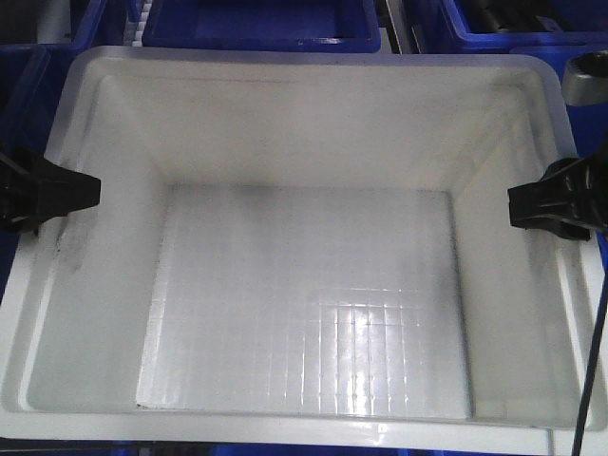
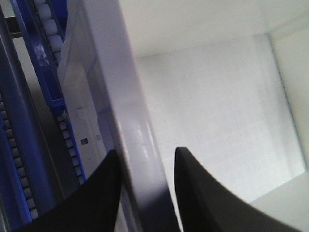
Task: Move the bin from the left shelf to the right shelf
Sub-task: 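Hold the white tote level above the roller shelf with both grippers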
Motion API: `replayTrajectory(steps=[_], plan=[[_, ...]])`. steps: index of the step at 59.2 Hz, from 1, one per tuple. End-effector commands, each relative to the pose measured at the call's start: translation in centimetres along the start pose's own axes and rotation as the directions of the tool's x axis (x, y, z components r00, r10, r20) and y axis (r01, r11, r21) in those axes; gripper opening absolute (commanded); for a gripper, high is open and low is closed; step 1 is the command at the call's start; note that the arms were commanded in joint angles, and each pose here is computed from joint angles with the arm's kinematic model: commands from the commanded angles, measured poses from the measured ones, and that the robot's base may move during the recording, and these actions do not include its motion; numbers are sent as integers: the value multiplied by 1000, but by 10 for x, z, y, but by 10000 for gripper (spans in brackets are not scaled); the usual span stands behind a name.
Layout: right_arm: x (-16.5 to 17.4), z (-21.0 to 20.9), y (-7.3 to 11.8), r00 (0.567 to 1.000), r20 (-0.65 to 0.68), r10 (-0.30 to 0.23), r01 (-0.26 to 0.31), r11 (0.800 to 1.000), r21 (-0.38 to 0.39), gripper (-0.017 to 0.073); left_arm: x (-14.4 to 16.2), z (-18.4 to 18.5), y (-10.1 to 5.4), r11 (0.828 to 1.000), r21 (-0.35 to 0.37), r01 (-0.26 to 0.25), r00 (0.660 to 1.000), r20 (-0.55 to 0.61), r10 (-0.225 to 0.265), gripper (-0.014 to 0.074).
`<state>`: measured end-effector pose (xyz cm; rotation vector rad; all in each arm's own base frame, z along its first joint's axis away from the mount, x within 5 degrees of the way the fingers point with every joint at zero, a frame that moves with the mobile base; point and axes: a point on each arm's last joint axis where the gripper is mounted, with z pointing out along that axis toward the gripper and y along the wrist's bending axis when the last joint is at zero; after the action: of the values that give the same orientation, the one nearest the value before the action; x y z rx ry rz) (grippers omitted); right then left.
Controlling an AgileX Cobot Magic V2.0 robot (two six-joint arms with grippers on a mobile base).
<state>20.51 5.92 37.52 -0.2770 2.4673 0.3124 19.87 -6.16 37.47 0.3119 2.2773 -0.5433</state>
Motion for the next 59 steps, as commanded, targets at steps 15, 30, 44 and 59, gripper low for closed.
replayTrajectory(steps=[15,30,44,59], plan=[[-17,-21,11,981,194,2,12,997,-70,-4,-17,-17,-16,997,79,-6,990,141,-6,-4],[-17,-21,11,981,193,2,12,997,-70,-4,-17,-17,-16,997,79,-6,990,141,-6,-4],[-17,-21,11,981,193,2,12,997,-70,-4,-17,-17,-16,997,79,-6,990,141,-6,-4],[-17,-21,11,980,197,1,13,997,-70,-4,-17,-17,-16,997,79,-6,990,141,-6,-4]])
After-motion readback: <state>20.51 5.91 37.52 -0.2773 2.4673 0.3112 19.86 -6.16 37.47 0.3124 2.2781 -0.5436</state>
